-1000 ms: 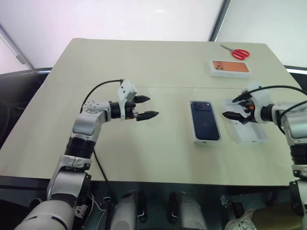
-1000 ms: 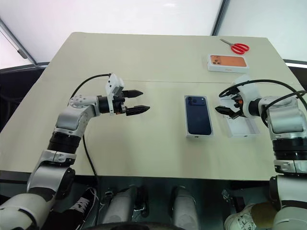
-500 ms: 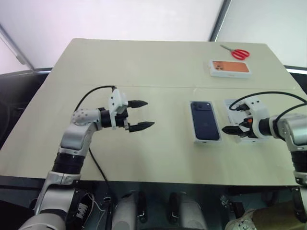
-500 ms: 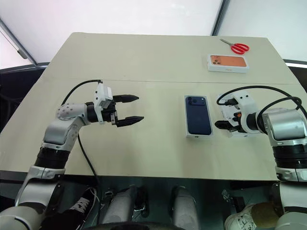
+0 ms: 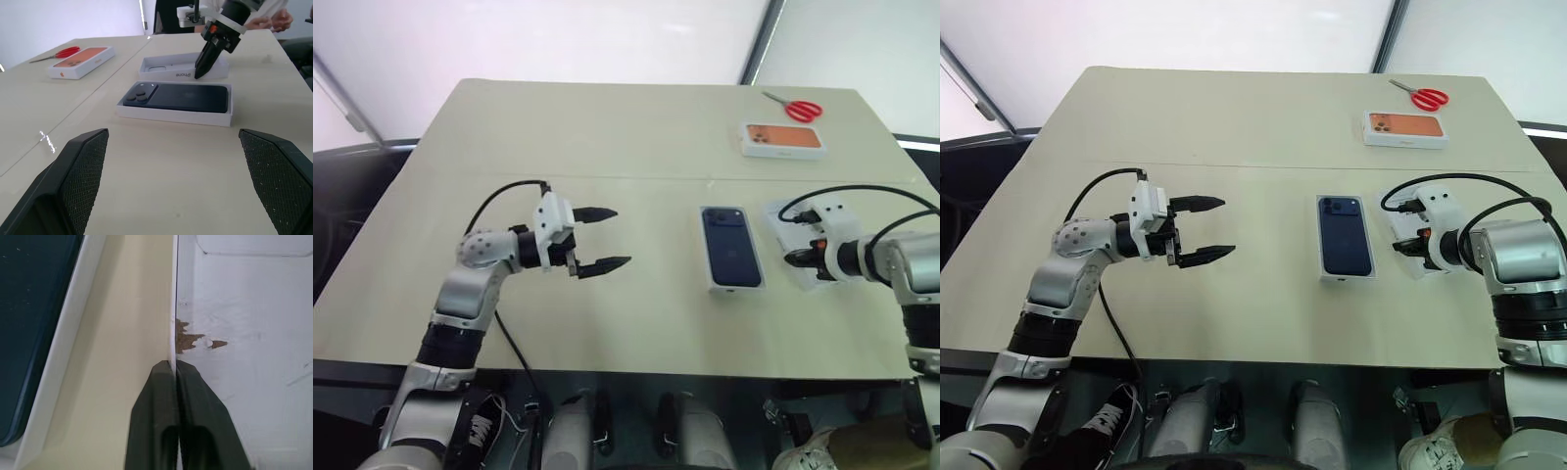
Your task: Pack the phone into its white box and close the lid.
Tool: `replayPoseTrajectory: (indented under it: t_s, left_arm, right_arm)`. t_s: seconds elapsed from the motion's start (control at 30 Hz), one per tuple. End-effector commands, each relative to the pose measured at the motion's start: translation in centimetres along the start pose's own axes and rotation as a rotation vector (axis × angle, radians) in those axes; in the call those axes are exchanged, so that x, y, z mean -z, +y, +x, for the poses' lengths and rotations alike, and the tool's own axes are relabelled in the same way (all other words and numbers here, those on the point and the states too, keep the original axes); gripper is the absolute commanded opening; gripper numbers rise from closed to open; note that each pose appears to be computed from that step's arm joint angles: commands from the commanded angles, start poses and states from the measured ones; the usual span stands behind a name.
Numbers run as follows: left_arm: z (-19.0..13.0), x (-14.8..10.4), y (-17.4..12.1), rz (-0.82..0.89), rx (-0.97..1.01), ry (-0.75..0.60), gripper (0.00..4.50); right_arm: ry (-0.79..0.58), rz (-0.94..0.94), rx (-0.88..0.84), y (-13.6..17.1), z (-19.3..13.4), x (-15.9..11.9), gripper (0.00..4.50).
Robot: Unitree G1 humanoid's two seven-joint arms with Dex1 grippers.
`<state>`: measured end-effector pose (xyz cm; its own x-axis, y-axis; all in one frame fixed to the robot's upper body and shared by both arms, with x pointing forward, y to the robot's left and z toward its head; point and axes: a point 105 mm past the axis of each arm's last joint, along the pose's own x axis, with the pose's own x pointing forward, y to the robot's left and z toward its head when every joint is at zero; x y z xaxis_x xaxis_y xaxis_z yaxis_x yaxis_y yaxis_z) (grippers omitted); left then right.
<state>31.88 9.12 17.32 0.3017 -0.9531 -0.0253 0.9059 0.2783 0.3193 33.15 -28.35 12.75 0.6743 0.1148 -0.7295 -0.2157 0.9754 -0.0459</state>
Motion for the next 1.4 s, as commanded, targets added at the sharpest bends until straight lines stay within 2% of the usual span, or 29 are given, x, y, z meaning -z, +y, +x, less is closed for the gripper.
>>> replayPoseTrajectory:
  t_s: [0.03,0.33,0.4,0.5,0.57,0.67,0.77,0.9,1.07,1.2,1.3,1.4]
  left_arm:
    - [0.1,-0.8,0.2,0.028,-0.010,-0.016,4.50]
    - [0.1,-0.5,0.4,0.001,-0.025,-0.006,4.50]
    - [0.1,-0.4,0.6,-0.002,-0.037,-0.001,4.50]
    - [0.1,-0.4,1.1,-0.016,-0.065,-0.001,4.50]
    - [0.1,-0.4,1.4,-0.025,-0.080,-0.007,4.50]
    - [0.3,-0.5,1.8,-0.030,-0.101,-0.015,4.50]
    - [0.4,-0.5,2.0,-0.051,-0.119,-0.019,4.50]
    - [0.6,-0.4,2.5,-0.051,-0.166,-0.013,4.50]
    - [0.6,-0.3,2.8,-0.079,-0.191,-0.009,4.50]
    - [0.8,0.2,2.6,-0.149,-0.194,-0.007,4.50]
    - [1.1,0.5,3.0,-0.177,-0.223,-0.005,3.68]
    - [2.5,1.0,2.2,-0.226,-0.210,-0.021,2.25]
  right_arm:
    - [-0.055,0.058,0.010,0.0,-0.5,-1.4,0.04]
    - [-0.151,0.316,0.000,0.5,-0.9,-4.5,0.04]
    - [-0.210,0.381,-0.024,1.0,-1.5,-6.2,0.04]
    - [-0.320,0.438,-0.184,3.6,-2.4,-9.0,0.04]
    - [-0.423,0.439,-0.373,6.6,-3.5,-11.3,0.04]
    - [-0.538,0.461,-0.534,8.6,-5.2,-13.2,0.04]
    - [-0.559,0.489,-0.630,9.7,-5.3,-13.0,0.04]
    - [-0.536,0.551,-0.900,14.1,-4.8,-11.4,0.04]
    - [-0.483,0.539,-1.033,17.6,-5.1,-9.0,0.04]
    - [-0.421,0.605,-1.076,18.6,-4.9,-7.5,0.04]
    - [-0.357,0.633,-1.060,18.7,-4.9,-6.0,0.00]
    - [-0.327,0.721,-0.989,16.9,-4.4,-5.4,0.00]
